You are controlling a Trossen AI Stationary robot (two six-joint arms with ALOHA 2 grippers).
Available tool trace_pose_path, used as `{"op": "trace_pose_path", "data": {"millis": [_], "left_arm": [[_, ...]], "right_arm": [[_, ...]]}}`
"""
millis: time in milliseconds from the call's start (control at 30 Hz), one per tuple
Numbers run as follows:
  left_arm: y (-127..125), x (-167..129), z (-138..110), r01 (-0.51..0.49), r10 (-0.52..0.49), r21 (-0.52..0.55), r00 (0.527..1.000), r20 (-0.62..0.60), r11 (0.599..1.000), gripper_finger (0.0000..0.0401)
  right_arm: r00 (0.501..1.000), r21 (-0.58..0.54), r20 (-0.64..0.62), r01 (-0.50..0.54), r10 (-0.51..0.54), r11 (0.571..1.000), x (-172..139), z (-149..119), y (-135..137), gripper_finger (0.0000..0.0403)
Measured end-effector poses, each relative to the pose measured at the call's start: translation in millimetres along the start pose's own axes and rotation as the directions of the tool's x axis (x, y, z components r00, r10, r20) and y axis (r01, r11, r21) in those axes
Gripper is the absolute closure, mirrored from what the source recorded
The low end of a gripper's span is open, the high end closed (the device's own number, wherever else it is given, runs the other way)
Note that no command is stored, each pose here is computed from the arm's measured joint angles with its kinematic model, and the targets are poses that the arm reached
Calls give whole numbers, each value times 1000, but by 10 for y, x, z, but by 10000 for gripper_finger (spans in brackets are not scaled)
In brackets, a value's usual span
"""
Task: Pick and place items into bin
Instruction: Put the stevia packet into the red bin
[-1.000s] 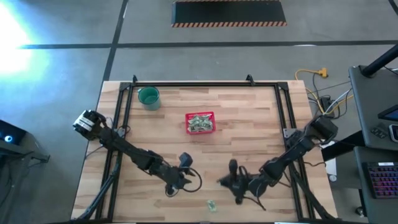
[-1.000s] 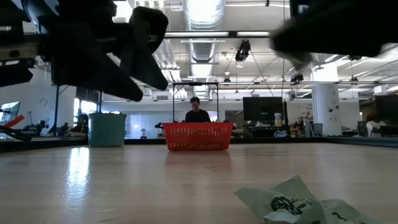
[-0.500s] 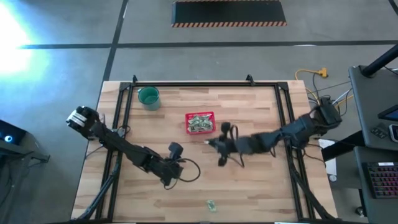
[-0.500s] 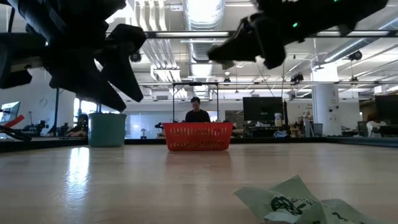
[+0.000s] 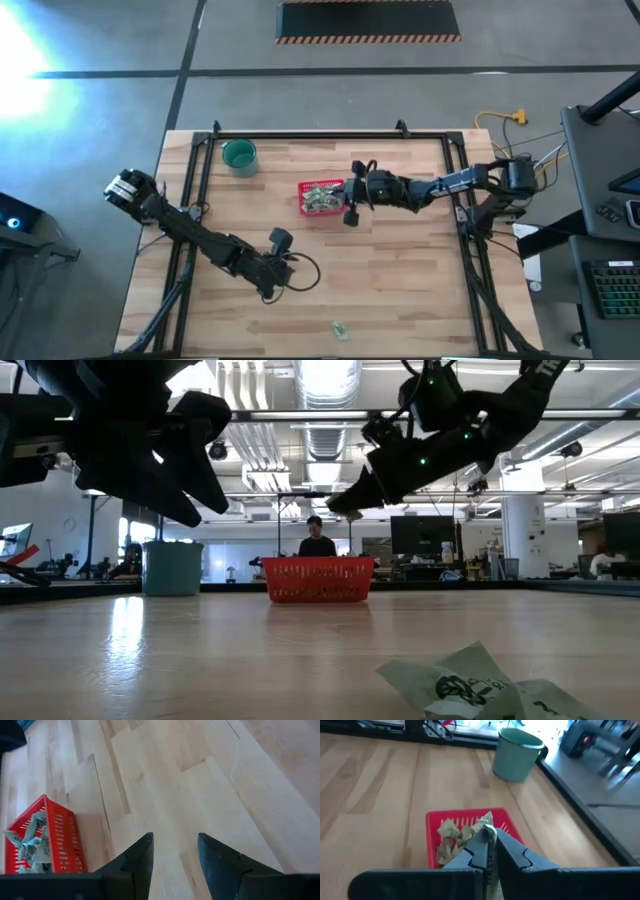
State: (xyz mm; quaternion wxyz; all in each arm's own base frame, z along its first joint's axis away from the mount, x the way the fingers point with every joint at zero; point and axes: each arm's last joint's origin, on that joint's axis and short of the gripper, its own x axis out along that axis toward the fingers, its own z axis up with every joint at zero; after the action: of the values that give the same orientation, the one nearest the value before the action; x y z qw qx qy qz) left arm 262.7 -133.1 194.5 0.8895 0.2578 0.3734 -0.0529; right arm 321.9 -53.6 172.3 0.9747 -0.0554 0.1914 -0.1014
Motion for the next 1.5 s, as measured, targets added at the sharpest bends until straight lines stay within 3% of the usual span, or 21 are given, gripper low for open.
{"op": "trace_pose_path", "data": {"millis": [267,733,867,967,1100,1267,1400,1500], "left_arm": [[0,1,0,0,0,-1,1000,2,1000,264],[-1,3,4,-1,1,-3,1000,6,1000,264],[-1,4,3,-1,1,-2,1000,6,1000,264],[-4,6,-4,0,0,-2,1000,3,1000,264],[-8,11,-17,0,0,0,1000,0,1000,264],[-8,17,-4,-3,3,-12,1000,25,1000,264],[-6,20,6,-4,5,-16,999,35,1000,264],[-6,20,12,-6,6,-13,999,43,1000,264]], "right_arm": [[1000,81,-10,0,1,997,85,-97,-60,378],[1000,78,10,-3,3,997,36,-28,-63,250],[992,72,-36,-116,119,991,-98,36,-3,236],[935,101,-98,-332,341,938,-254,63,111,234],[783,173,-136,-584,607,793,-436,29,388,240],[668,104,-166,-719,725,687,-569,-63,860,247],[581,118,-199,-785,789,608,-670,-154,1218,252],[571,72,-167,-806,804,588,-715,-198,1487,256]]}}
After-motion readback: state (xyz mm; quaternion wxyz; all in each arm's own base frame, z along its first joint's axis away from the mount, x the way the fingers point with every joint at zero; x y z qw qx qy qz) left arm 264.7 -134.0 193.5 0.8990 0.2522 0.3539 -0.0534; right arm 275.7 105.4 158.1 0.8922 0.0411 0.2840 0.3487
